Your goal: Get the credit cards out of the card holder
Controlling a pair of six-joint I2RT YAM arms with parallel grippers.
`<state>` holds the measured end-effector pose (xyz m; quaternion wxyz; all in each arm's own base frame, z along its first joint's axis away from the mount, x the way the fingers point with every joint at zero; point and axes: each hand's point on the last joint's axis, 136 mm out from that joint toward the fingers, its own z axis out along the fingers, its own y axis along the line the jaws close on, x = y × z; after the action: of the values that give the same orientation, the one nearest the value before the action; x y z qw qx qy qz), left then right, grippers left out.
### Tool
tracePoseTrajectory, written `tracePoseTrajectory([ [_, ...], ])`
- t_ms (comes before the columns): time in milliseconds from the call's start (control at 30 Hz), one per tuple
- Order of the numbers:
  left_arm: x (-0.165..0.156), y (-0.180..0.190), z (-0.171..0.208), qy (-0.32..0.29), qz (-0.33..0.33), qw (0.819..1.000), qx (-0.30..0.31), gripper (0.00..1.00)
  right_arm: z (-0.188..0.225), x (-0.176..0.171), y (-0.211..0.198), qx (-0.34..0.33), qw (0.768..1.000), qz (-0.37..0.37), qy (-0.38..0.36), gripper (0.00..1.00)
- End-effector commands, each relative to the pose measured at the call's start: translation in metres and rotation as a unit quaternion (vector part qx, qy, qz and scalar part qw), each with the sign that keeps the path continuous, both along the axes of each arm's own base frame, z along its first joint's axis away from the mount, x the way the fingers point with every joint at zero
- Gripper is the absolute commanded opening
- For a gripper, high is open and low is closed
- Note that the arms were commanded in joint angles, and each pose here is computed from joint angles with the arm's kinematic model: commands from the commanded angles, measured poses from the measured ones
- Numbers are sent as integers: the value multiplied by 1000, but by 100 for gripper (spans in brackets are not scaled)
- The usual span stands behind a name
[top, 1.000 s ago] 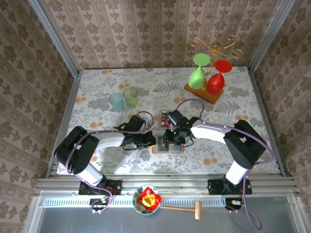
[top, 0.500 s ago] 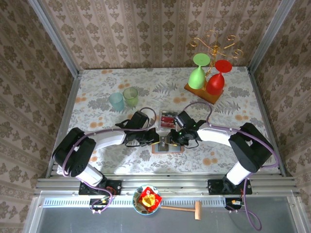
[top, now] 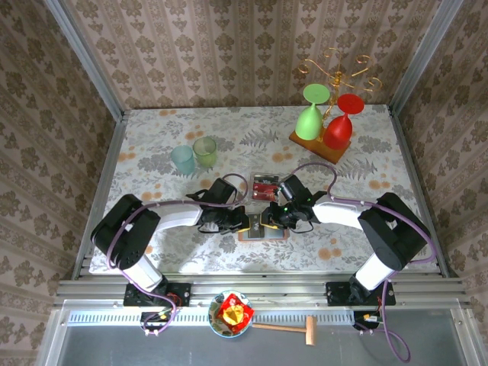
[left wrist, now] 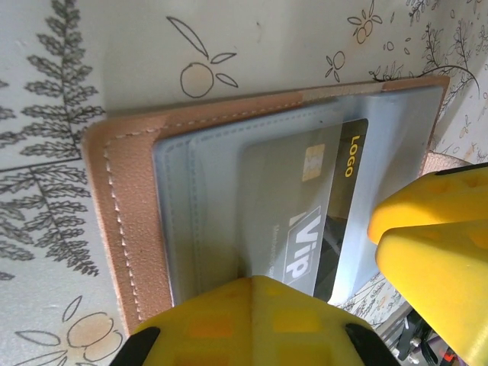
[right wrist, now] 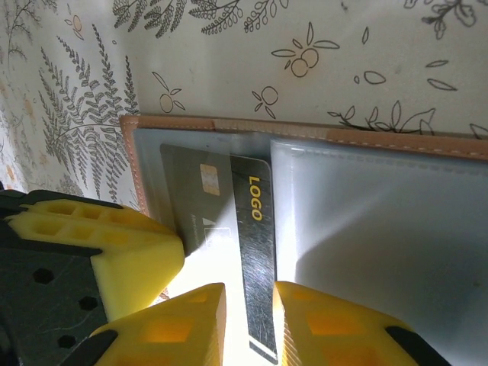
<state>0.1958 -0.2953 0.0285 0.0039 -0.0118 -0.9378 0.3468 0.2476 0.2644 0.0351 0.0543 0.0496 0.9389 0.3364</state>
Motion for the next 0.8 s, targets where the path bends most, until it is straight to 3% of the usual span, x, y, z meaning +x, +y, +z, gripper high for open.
tracePoseTrajectory([
  [0, -3, 4, -8, 3, -9, 1000, 16, 3, -6, -3, -2, 4, 1000, -3, 14, 23],
  [767, -4, 6, -11, 5, -6, 1000, 16, 3, -16, -6, 9, 43, 998, 0, 37, 20],
])
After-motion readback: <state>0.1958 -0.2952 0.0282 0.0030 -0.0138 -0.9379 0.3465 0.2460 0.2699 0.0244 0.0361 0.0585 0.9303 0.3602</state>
